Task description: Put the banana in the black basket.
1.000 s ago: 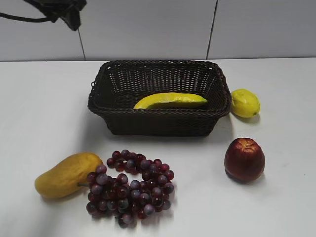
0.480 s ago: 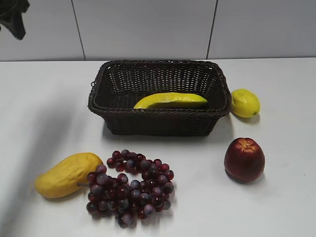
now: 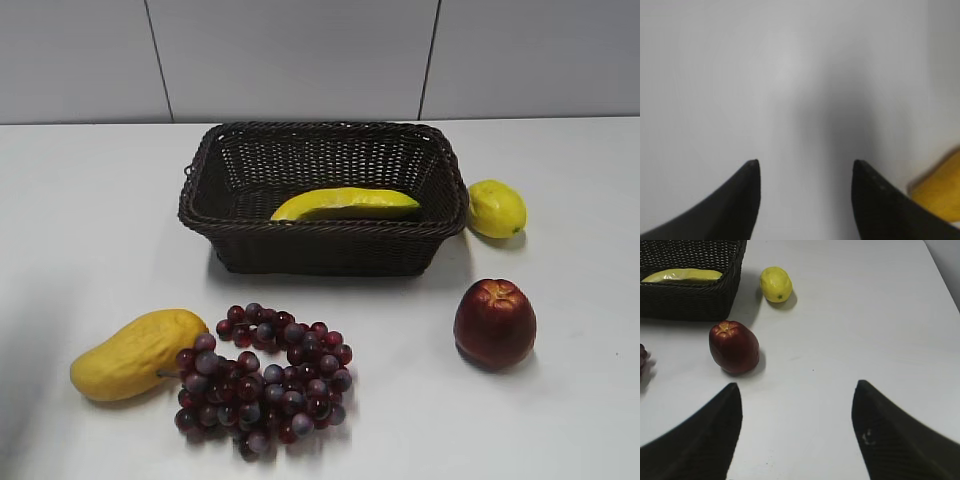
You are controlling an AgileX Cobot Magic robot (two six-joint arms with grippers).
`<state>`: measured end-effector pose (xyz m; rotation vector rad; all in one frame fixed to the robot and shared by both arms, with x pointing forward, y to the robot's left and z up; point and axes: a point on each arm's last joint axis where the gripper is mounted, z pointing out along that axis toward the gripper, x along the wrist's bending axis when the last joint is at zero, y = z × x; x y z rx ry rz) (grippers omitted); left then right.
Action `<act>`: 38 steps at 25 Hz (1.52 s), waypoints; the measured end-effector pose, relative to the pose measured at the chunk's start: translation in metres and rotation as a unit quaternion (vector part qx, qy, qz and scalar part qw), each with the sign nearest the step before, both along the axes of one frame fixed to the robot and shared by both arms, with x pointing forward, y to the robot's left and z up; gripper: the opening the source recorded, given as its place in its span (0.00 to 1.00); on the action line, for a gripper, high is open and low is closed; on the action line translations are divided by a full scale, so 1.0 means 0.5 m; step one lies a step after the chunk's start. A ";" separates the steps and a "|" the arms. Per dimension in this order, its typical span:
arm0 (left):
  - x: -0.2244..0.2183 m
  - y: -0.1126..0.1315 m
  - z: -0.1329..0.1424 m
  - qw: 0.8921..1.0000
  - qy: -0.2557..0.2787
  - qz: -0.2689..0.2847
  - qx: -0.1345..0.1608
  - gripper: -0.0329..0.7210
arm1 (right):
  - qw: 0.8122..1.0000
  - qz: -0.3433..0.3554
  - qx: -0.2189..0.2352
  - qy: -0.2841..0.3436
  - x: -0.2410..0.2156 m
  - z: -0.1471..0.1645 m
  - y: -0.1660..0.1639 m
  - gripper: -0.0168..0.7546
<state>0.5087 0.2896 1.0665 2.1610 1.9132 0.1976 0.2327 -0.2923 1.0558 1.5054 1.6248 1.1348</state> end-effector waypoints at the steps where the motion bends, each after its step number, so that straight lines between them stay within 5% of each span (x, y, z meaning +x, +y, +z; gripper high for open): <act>1: -0.026 0.000 -0.001 1.000 -0.006 0.001 -0.001 0.79 | 1.000 0.000 0.000 0.000 0.000 0.000 0.000 0.70; 10: -0.199 0.001 0.014 0.996 -0.094 0.006 -0.009 0.79 | 1.000 0.000 0.000 0.000 0.000 0.000 0.000 0.70; 24: -0.393 0.002 -0.017 0.974 -0.225 0.008 -0.016 0.78 | 1.000 0.000 0.000 0.000 0.000 0.000 0.000 0.70; 38: -0.522 0.004 -0.006 0.917 -0.398 0.005 -0.019 0.70 | 1.000 0.000 0.000 0.000 0.000 0.000 0.000 0.70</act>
